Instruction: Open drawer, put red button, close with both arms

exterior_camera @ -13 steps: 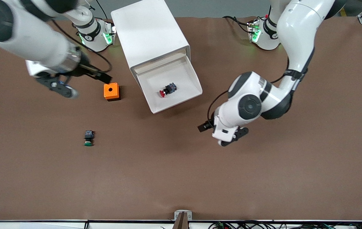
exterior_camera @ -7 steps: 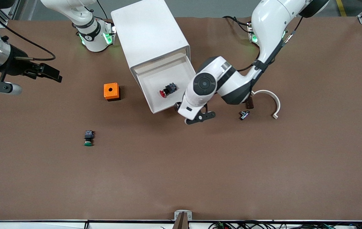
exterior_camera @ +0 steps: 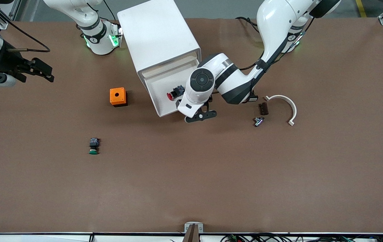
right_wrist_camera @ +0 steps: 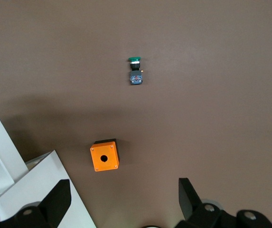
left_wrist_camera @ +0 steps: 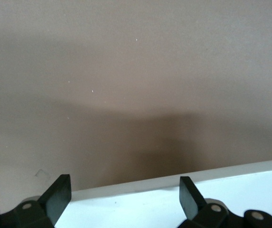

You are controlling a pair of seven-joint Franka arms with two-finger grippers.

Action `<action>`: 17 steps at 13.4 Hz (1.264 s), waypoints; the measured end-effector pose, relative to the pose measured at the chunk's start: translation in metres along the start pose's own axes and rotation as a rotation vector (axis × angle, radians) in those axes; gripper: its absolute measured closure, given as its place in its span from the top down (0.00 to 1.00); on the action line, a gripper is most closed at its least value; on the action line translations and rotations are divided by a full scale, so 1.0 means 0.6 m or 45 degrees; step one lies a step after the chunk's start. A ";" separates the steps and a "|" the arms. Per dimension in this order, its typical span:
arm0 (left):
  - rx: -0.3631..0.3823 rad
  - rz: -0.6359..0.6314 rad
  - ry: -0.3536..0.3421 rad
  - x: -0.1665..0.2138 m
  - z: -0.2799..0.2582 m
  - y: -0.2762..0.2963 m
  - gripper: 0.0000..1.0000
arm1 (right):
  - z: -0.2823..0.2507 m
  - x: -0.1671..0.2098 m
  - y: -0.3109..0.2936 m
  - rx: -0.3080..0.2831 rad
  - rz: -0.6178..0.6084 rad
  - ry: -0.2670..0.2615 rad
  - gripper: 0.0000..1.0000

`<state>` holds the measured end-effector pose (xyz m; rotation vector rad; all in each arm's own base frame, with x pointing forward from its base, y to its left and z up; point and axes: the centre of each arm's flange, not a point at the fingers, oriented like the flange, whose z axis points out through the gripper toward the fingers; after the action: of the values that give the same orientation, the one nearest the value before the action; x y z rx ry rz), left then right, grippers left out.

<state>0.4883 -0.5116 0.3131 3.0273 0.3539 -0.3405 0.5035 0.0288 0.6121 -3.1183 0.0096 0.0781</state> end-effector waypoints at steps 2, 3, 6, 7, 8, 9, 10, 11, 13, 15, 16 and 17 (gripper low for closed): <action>0.000 -0.006 -0.003 -0.002 0.001 0.001 1.00 | -0.006 -0.004 0.029 0.001 -0.033 0.011 1.00; -0.002 -0.010 -0.009 -0.002 0.001 0.001 1.00 | -0.008 -0.006 0.044 0.002 -0.034 0.016 1.00; -0.021 -0.030 -0.060 -0.011 0.005 0.004 1.00 | -0.017 -0.010 0.083 0.004 -0.050 0.031 1.00; -0.028 -0.038 -0.084 -0.016 0.008 0.006 1.00 | -0.020 -0.012 0.093 0.004 -0.053 0.037 1.00; -0.035 -0.044 -0.107 -0.023 0.011 0.009 1.00 | -0.024 -0.013 0.098 0.004 -0.053 0.044 1.00; -0.041 -0.049 -0.127 -0.029 0.014 0.012 1.00 | -0.027 -0.013 0.099 0.004 -0.054 0.050 1.00; -0.048 -0.054 -0.148 -0.036 0.016 0.015 1.00 | -0.029 -0.014 0.098 0.003 -0.056 0.050 1.00; -0.054 -0.058 -0.167 -0.043 0.018 0.018 1.00 | -0.030 -0.015 0.097 0.003 -0.058 0.046 1.00; -0.063 -0.061 -0.205 -0.060 0.024 0.026 1.00 | -0.041 -0.018 0.096 0.003 -0.059 0.047 1.00; -0.078 -0.084 -0.267 -0.076 0.033 0.033 1.00 | -0.056 -0.019 0.096 0.001 -0.058 0.067 1.00; -0.086 -0.099 -0.305 -0.083 0.039 0.035 1.00 | -0.064 -0.019 0.097 -0.001 -0.058 0.079 1.00; -0.092 -0.110 -0.333 -0.088 0.044 0.037 1.00 | -0.071 -0.020 0.097 -0.002 -0.057 0.092 1.00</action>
<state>0.4381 -0.5472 0.3004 2.8535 0.4648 -0.7045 0.4935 -0.0301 0.6540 -3.1192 -0.0596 -0.0355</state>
